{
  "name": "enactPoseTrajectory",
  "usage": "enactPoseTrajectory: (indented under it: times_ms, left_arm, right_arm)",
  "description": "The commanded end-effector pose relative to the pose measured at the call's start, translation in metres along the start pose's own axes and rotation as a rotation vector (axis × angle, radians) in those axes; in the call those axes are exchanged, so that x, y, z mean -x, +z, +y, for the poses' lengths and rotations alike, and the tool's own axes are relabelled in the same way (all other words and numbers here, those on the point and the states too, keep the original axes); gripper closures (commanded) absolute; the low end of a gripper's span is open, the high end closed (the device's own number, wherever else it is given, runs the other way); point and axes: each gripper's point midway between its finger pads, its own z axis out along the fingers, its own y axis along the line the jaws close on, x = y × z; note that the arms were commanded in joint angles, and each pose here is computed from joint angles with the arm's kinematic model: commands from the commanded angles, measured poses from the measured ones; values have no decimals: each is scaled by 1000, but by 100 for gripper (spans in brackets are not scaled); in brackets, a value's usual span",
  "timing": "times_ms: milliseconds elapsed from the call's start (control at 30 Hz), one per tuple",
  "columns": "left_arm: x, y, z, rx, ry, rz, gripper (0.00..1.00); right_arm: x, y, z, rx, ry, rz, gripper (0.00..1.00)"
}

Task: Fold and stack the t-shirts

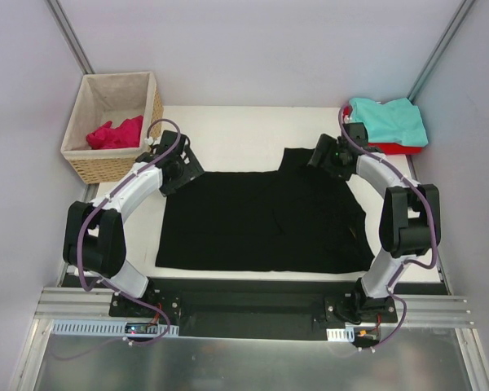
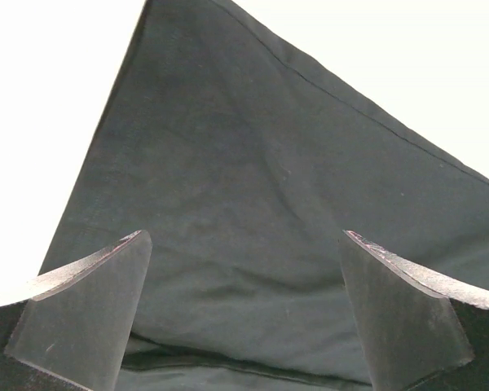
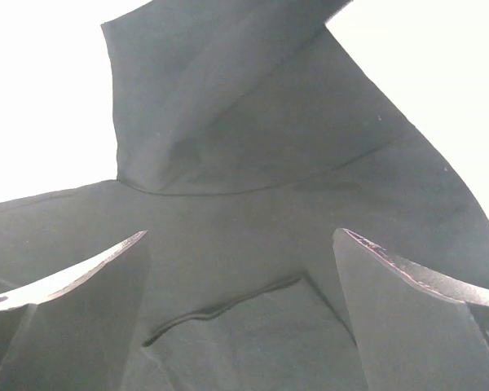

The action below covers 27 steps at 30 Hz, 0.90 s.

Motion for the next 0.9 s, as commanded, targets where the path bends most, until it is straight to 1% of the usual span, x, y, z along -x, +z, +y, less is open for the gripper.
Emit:
enactPoseTrajectory:
  times_ms: [0,67,167,400,633,867]
  left_arm:
    - [11,-13,-17,-80,-8,-7,1]
    - [9,-14,-15,-79,-14,-6,1]
    - [7,-13,-12,-70,-17,-6,1]
    - [4,-14,-8,-68,-21,-7,1]
    - [7,-19,-5,-64,-15,-32,1]
    - [12,-20,-1,-55,-17,-46,1]
  right_arm:
    - [-8,-6,-6,-16,23,8,4]
    - [-20,-5,-12,-30,35,31,4]
    - [-28,-6,-19,-48,47,34,4]
    - [-50,0,-36,-105,59,85,4]
    - [-57,1,-67,-196,93,96,4]
    - [-60,4,-79,-224,90,110,4]
